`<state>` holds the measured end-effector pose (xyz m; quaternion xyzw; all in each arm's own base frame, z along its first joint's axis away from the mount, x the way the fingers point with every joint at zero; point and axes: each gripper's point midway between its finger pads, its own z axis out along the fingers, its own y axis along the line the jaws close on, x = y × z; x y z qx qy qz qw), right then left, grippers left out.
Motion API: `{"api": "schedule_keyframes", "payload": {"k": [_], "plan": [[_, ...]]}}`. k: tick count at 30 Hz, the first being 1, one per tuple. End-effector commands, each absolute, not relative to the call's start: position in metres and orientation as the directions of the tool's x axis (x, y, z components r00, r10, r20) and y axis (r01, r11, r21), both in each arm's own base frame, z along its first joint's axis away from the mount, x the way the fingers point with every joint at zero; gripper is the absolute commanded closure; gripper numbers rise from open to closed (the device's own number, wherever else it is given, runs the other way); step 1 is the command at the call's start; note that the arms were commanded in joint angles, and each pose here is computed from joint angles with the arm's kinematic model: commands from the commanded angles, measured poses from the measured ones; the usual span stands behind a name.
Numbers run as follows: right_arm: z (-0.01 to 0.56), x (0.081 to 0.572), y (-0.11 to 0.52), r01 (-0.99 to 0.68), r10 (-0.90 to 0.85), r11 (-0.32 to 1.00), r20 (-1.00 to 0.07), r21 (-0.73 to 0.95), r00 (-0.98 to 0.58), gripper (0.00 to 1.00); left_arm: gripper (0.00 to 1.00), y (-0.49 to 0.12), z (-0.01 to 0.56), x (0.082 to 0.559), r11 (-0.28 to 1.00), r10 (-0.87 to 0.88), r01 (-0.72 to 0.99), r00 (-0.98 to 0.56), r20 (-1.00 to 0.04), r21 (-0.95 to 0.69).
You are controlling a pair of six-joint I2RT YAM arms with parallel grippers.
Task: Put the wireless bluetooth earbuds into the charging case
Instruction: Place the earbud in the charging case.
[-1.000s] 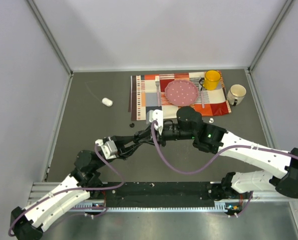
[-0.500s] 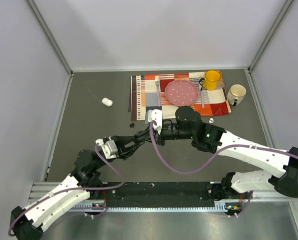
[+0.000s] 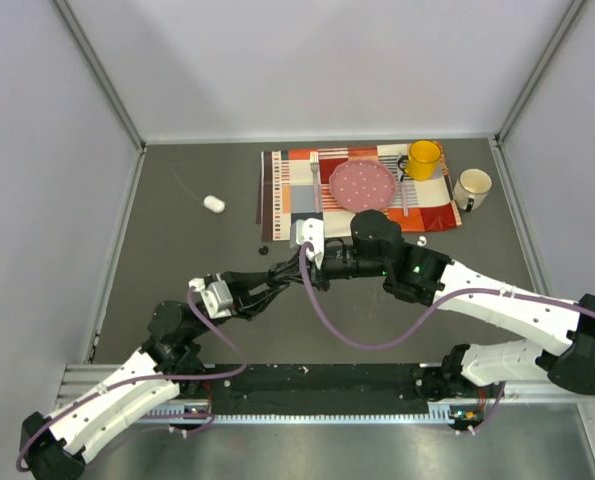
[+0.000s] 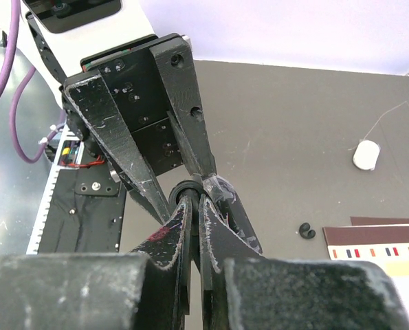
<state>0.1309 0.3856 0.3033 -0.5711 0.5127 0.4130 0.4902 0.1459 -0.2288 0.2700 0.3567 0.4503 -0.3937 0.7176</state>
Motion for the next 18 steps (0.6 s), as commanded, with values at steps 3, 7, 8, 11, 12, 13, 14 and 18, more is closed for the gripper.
{"api": "schedule_keyframes", "payload": {"k": [3, 7, 8, 11, 12, 13, 14, 18], "plan": [[0.324, 0.116, 0.388, -0.987, -0.125, -0.046, -0.980, -0.152, 0.156, 1.00, 1.00, -0.219, 0.307, 0.142, 0.473, -0.343, 0.864, 0.364, -0.866, 0.175], [0.338, 0.117, 0.386, -0.980, -0.043, -0.017, -0.979, -0.197, 0.198, 1.00, 1.00, -0.217, 0.311, 0.139, 0.472, -0.360, 0.862, 0.380, -0.852, 0.185], [0.332, 0.118, 0.384, -0.980, -0.043, -0.008, -0.979, -0.200, 0.200, 1.00, 1.00, -0.218, 0.310, 0.138, 0.461, -0.375, 0.872, 0.358, -0.855, 0.163], [0.339, 0.116, 0.380, -0.974, 0.004, 0.001, -0.974, -0.226, 0.226, 1.00, 1.00, -0.217, 0.312, 0.137, 0.462, -0.385, 0.872, 0.363, -0.849, 0.163], [0.339, 0.115, 0.380, -0.974, 0.008, 0.000, -0.974, -0.228, 0.228, 1.00, 1.00, -0.217, 0.312, 0.137, 0.462, -0.385, 0.872, 0.363, -0.849, 0.163], [0.340, 0.116, 0.380, -0.974, 0.008, 0.002, -0.974, -0.226, 0.226, 1.00, 1.00, -0.217, 0.313, 0.137, 0.462, -0.386, 0.871, 0.364, -0.848, 0.163], [0.338, 0.116, 0.381, -0.975, 0.003, 0.001, -0.975, -0.223, 0.223, 1.00, 1.00, -0.217, 0.313, 0.137, 0.464, -0.385, 0.871, 0.364, -0.848, 0.163], [0.337, 0.117, 0.382, -0.977, 0.006, 0.004, -0.977, -0.214, 0.214, 1.00, 1.00, -0.217, 0.313, 0.136, 0.460, -0.394, 0.873, 0.364, -0.844, 0.162]]}}
